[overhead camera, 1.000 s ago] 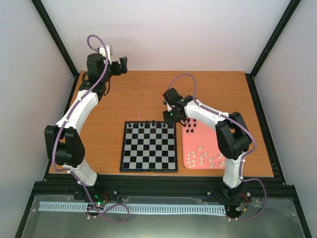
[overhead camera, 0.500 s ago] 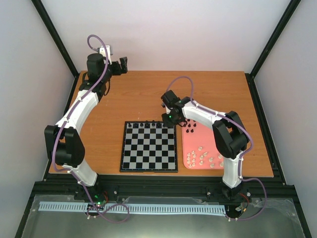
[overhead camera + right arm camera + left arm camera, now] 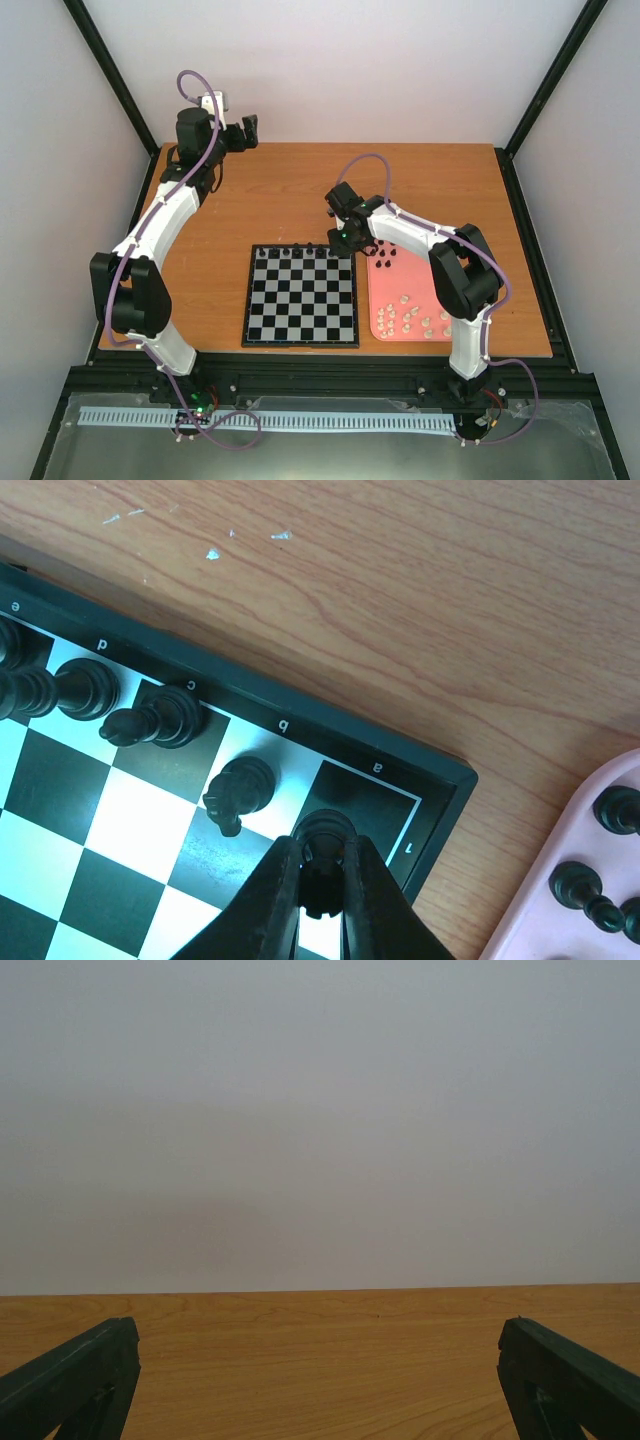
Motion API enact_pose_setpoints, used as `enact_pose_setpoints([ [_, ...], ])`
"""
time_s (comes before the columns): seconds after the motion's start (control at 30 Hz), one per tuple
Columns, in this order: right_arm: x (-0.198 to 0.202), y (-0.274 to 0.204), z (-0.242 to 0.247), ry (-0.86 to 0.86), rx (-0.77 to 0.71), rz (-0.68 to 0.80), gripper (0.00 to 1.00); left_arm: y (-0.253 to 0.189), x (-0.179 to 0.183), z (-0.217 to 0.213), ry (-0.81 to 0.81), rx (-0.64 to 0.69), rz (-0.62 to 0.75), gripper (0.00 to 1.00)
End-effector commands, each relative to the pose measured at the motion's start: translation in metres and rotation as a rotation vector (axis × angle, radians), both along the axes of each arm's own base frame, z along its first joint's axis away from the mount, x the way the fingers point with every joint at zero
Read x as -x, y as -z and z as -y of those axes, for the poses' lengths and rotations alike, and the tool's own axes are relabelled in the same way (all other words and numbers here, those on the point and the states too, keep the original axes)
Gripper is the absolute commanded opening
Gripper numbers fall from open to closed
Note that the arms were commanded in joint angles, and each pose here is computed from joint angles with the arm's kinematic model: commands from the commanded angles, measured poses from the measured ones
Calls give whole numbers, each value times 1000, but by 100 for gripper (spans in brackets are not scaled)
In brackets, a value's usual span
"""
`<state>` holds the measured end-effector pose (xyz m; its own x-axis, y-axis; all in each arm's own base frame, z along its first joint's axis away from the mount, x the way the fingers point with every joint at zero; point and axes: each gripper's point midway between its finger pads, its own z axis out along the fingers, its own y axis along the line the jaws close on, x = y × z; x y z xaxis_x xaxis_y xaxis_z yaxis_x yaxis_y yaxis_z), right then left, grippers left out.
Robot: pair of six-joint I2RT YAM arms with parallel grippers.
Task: Set up the chess pieces on the board
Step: Place the chess piece on the chessboard.
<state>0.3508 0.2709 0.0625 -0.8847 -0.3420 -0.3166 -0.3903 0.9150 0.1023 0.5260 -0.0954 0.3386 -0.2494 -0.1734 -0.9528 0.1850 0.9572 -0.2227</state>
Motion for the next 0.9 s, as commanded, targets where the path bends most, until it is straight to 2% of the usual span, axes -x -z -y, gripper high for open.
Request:
enact_pose_setpoints([
  [0.0, 2, 4, 5, 2, 24, -5, 3, -22, -1, 1, 1, -14, 45, 100],
  [0.87, 1, 23, 10, 11, 36, -25, 4, -21, -1, 3, 3, -18, 46, 100],
])
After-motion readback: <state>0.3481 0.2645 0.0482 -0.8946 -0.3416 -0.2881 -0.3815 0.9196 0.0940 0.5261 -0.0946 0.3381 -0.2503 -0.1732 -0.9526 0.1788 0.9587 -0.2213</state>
